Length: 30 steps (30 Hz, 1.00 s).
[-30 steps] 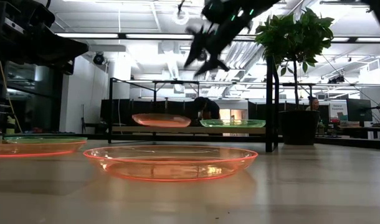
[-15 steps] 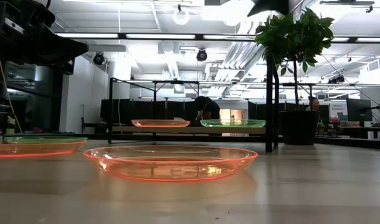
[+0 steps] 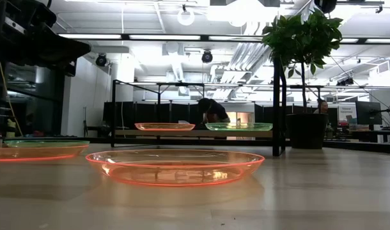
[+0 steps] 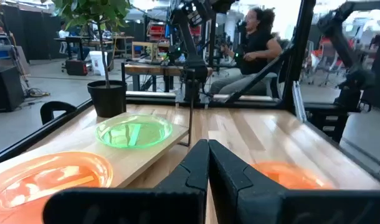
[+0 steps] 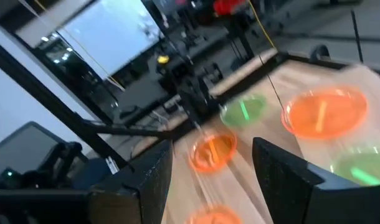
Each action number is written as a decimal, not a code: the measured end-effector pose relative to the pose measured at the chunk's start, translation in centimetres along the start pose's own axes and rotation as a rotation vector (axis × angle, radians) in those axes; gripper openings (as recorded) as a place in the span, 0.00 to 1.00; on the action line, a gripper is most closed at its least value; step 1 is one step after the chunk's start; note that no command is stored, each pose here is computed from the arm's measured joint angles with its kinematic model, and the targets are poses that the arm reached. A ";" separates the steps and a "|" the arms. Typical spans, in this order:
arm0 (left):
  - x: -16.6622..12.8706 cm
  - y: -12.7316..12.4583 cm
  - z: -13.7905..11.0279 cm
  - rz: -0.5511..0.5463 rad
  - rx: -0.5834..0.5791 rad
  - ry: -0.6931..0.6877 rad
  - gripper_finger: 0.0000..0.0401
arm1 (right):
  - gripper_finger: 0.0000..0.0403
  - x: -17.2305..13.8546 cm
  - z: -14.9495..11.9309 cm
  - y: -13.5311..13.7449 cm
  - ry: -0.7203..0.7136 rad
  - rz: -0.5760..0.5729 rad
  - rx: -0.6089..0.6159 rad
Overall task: Place and stack plates onto a shelf
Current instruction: Stack the left orange plate on top of the orange plate on the shelf
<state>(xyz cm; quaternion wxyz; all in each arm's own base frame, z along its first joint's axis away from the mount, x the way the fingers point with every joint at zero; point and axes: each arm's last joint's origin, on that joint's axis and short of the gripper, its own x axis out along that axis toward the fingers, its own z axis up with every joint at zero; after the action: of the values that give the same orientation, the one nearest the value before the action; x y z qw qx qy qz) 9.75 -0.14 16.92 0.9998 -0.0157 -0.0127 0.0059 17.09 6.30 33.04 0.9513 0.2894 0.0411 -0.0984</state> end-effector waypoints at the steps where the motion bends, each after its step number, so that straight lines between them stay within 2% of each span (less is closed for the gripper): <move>1: 0.0 0.0 0.2 -0.004 -0.035 -0.017 0.00 | 0.51 0.1 0.0 0.0 -0.018 0.011 -0.008; 4: -0.1 -0.2 1.4 -0.043 -0.261 -0.137 0.00 | 0.51 0.3 0.3 0.0 -0.065 0.033 0.001; 10: -1.0 0.3 4.3 0.021 -0.532 -0.483 0.00 | 0.51 0.4 0.9 0.1 -0.117 0.041 0.041; 14: -1.5 0.7 4.9 0.148 -0.608 -0.605 0.00 | 0.51 0.5 1.4 0.0 -0.177 0.020 0.069; 17: -1.5 0.8 5.3 0.153 -0.655 -0.616 0.00 | 0.51 0.5 1.6 -0.1 -0.205 -0.007 0.079; 20: -0.9 0.5 6.4 0.084 -0.626 -0.523 0.00 | 0.51 0.5 1.6 -0.2 -0.223 -0.033 0.112; 22: -0.1 0.2 7.7 0.043 -0.578 -0.406 0.00 | 0.51 0.5 1.6 -0.3 -0.238 -0.053 0.131; 30: 4.5 -0.4 10.7 0.036 -0.344 0.304 0.02 | 0.51 0.5 1.7 -0.4 -0.263 -0.091 0.136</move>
<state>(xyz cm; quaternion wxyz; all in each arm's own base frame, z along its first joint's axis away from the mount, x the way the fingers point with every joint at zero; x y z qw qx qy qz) 13.98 -0.12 27.78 0.9725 -0.1869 0.1376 0.0190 17.50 4.99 34.18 0.9213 0.3354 -0.0777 -0.1809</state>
